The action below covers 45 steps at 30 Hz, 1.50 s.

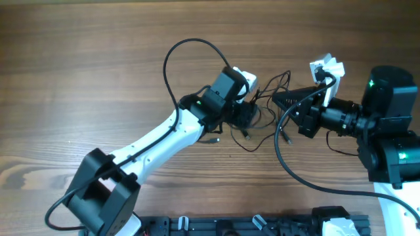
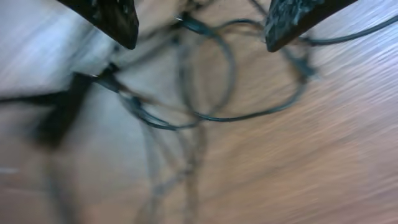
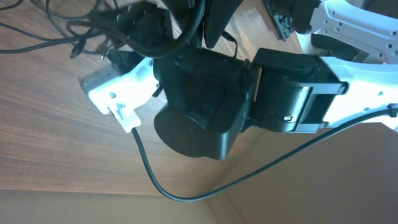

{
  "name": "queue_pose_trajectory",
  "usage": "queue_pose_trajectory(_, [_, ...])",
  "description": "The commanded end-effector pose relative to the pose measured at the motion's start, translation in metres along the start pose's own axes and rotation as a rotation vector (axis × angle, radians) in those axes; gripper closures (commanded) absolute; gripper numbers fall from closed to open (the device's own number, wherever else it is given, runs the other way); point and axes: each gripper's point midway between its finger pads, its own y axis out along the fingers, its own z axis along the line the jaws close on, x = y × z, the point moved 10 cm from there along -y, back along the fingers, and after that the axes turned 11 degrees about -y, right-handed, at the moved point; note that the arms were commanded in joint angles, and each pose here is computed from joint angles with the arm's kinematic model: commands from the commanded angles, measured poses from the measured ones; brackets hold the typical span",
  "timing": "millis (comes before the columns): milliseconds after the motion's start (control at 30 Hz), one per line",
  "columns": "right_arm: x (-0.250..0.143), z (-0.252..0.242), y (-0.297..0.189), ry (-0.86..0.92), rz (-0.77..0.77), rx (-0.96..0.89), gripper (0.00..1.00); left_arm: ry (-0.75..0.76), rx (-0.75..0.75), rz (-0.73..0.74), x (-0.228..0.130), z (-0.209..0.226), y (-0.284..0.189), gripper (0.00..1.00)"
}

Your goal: Untangle cables

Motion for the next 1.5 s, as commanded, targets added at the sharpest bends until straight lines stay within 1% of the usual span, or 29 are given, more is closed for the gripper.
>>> queue_pose_trajectory(0, [0.002,0.005,-0.002,-0.033,-0.011,0.027,0.96,-0.05,0.124,-0.074,0.006,0.009,-0.001,0.75])
queue_pose_trajectory(33, [0.001,0.005,-0.002,-0.032,-0.01,0.02,0.96,-0.05,0.124,-0.074,0.006,0.009,-0.001,0.85])
queue_pose_trajectory(100, [0.001,0.001,-0.002,-0.03,-0.002,-0.032,0.96,-0.05,0.152,-0.089,0.007,0.011,-0.001,0.86])
queue_pose_trajectory(167, [-0.003,-0.008,-0.003,0.034,0.025,-0.168,0.96,-0.05,0.215,-0.13,0.01,0.015,-0.006,0.86])
queue_pose_trajectory(233, [-0.011,-0.024,-0.009,0.199,0.059,-0.418,0.96,-0.062,0.312,-0.182,0.015,0.025,-0.016,0.86])
queue_pose_trajectory(300, [-0.017,-0.038,-0.019,0.349,0.056,-0.648,0.96,-0.088,0.394,-0.197,0.019,0.041,-0.025,0.87])
queue_pose_trajectory(333, [-0.019,-0.042,-0.025,0.393,0.05,-0.723,0.96,-0.109,0.435,-0.19,0.02,0.053,-0.03,0.88])
queue_pose_trajectory(400, [-0.021,-0.05,-0.038,0.452,0.036,-0.841,0.96,-0.185,0.51,-0.153,0.021,0.086,-0.04,0.88])
queue_pose_trajectory(467, [-0.024,-0.056,-0.05,0.503,0.022,-0.914,0.96,-0.314,0.581,-0.133,0.021,0.121,-0.05,0.88])
queue_pose_trajectory(567, [-0.029,-0.065,-0.067,0.578,-0.001,-0.994,0.96,-0.486,0.632,-0.099,0.018,0.167,-0.066,0.8])
queue_pose_trajectory(600, [-0.031,-0.068,-0.072,0.611,-0.016,-1.017,0.96,-0.537,0.611,-0.078,0.016,0.18,-0.071,0.76])
queue_pose_trajectory(633, [-0.033,-0.07,-0.077,0.639,-0.033,-1.039,0.96,-0.571,0.584,-0.064,0.015,0.188,-0.074,0.75])
queue_pose_trajectory(700, [-0.034,-0.073,-0.083,0.656,-0.044,-1.059,0.96,-0.636,0.511,-0.046,0.014,0.201,-0.079,0.67])
queue_pose_trajectory(733, [-0.034,-0.074,-0.084,0.658,-0.045,-1.065,0.96,-0.659,0.485,-0.044,0.014,0.206,-0.081,0.61])
queue_pose_trajectory(800, [-0.035,-0.074,-0.085,0.66,-0.043,-1.067,0.96,-0.69,0.469,-0.048,0.014,0.214,-0.085,0.54])
queue_pose_trajectory(833, [-0.035,-0.074,-0.085,0.658,-0.041,-1.068,0.96,-0.7,0.473,-0.052,0.014,0.218,-0.087,0.44])
queue_pose_trajectory(867, [-0.035,-0.074,-0.085,0.656,-0.04,-1.076,0.96,-0.706,0.477,-0.054,0.013,0.22,-0.088,0.39])
queue_pose_trajectory(900, [-0.035,-0.074,-0.086,0.655,-0.04,-1.09,0.96,-0.71,0.479,-0.056,0.013,0.222,-0.088,0.38])
queue_pose_trajectory(967, [-0.036,-0.075,-0.088,0.653,-0.039,-1.126,0.96,-0.722,0.485,-0.056,0.012,0.226,-0.09,0.32])
queue_pose_trajectory(1067, [-0.037,-0.077,-0.094,0.645,-0.035,-1.211,0.96,-0.734,0.491,-0.059,0.012,0.23,-0.092,0.27])
queue_pose_trajectory(1133, [-0.037,-0.078,-0.095,0.644,-0.037,-1.23,0.96,-0.737,0.492,-0.06,0.011,0.231,-0.093,0.24])
queue_pose_trajectory(1167, [-0.037,-0.078,-0.095,0.643,-0.04,-1.228,0.96,-0.743,0.488,-0.06,0.011,0.231,-0.093,0.2])
queue_pose_trajectory(1200, [-0.035,-0.078,-0.092,0.64,-0.052,-1.191,0.96,-0.77,0.469,-0.059,0.011,0.229,-0.092,0.11])
queue_pose_trajectory(1267, [-0.029,-0.077,-0.085,0.627,-0.07,-1.075,0.96,-0.778,0.357,-0.034,0.013,0.221,-0.088,0.0])
queue_pose_trajectory(1333, [-0.027,-0.078,-0.079,0.609,-0.063,-0.995,0.96,-0.778,0.202,0.003,0.015,0.208,-0.084,0.0])
queue_pose_trajectory(1367, [-0.028,-0.08,-0.076,0.617,-0.056,-0.971,0.96,-0.776,0.157,0.019,0.016,0.203,-0.082,0.0])
queue_pose_trajectory(1400, [-0.028,-0.08,-0.074,0.626,-0.049,-0.939,0.96,-0.776,0.125,0.035,0.015,0.199,-0.079,0.0])
queue_pose_trajectory(1467, [-0.03,-0.081,-0.065,0.655,-0.027,-0.834,0.96,-0.785,0.113,0.063,0.014,0.193,-0.073,0.0])
